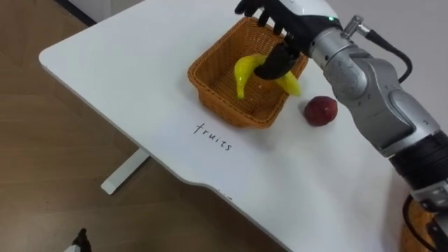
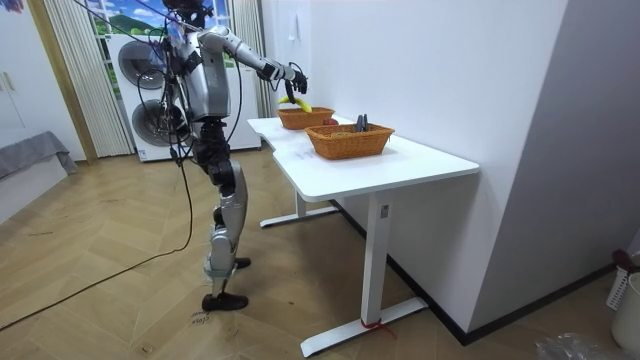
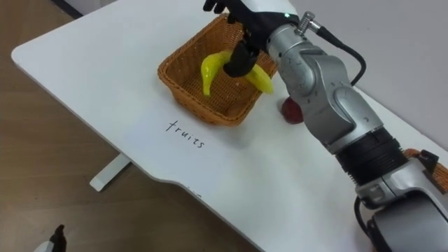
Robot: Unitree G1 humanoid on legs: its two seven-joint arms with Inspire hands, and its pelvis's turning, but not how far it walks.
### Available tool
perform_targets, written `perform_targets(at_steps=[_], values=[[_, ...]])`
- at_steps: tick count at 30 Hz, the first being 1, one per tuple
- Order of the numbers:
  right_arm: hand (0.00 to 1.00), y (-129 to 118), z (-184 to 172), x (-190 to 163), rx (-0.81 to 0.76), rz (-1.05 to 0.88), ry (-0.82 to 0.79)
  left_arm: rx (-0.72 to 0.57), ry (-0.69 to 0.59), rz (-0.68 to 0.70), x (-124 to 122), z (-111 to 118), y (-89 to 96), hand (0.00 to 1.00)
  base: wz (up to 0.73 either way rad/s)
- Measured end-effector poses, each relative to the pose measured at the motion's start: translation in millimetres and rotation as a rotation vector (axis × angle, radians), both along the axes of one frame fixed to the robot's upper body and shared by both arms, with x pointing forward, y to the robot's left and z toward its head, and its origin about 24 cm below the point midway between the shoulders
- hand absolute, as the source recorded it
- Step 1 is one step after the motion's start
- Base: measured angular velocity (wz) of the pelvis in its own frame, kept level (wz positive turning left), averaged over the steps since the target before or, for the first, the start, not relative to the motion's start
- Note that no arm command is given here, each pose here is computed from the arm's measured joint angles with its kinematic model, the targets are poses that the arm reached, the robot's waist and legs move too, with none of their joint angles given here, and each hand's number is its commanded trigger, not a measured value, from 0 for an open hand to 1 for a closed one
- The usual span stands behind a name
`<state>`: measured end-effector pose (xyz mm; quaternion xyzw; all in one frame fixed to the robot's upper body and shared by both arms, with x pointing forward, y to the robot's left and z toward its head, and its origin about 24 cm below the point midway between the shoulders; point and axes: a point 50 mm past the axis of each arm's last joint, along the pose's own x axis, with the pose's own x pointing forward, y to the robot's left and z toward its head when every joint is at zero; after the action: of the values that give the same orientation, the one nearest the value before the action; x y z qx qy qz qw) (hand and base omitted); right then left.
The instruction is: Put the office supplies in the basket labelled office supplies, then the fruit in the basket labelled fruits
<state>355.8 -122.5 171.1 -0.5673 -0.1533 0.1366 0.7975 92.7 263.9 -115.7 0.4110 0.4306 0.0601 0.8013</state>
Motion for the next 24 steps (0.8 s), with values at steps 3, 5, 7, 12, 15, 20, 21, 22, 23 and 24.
perform_targets(at_steps=[3, 5, 7, 12, 15, 20, 21, 22, 23, 24], values=[[0.00, 1.1, -0.2, -0.1, 0.003, 0.003, 0.001, -0.001, 0.006, 0.004, -0.5, -0.6, -0.7, 0.00, 0.00], [0.00, 1.1, -0.2, -0.1, 0.003, 0.003, 0.001, -0.001, 0.007, 0.006, -0.1, -0.8, -1.1, 0.00, 0.00], [0.00, 1.2, -0.2, -0.1, 0.003, 0.003, 0.000, -0.003, 0.006, 0.007, 0.6, -1.1, -2.0, 0.00, 0.00], [0.00, 1.3, -0.1, -0.2, 0.003, 0.004, 0.000, -0.006, -0.001, 0.006, 3.5, -0.7, -3.1, 0.00, 0.00], [0.00, 1.3, -0.1, -0.2, 0.003, 0.004, 0.000, -0.006, -0.005, 0.005, 5.3, -0.3, -3.1, 0.00, 0.00], [0.00, 1.4, 0.0, -0.3, 0.005, 0.005, 0.001, -0.005, -0.009, 0.004, 6.5, 0.1, -3.2, 0.00, 0.00], [0.00, 1.5, 0.0, -0.3, 0.005, 0.005, 0.000, -0.005, -0.009, 0.003, 6.6, 0.2, -3.2, 0.00, 0.00], [0.00, 1.5, 0.1, -0.3, 0.005, 0.005, 0.000, -0.005, -0.009, 0.002, 6.8, 0.1, -3.5, 0.00, 0.00], [0.00, 1.5, 0.1, -0.3, 0.005, 0.005, 0.000, -0.005, -0.010, 0.002, 7.1, 0.2, -3.6, 0.00, 0.00], [0.00, 1.6, 0.0, -0.3, 0.005, 0.005, 0.000, -0.005, -0.010, 0.001, 7.1, 0.1, -3.8, 0.00, 0.00]])
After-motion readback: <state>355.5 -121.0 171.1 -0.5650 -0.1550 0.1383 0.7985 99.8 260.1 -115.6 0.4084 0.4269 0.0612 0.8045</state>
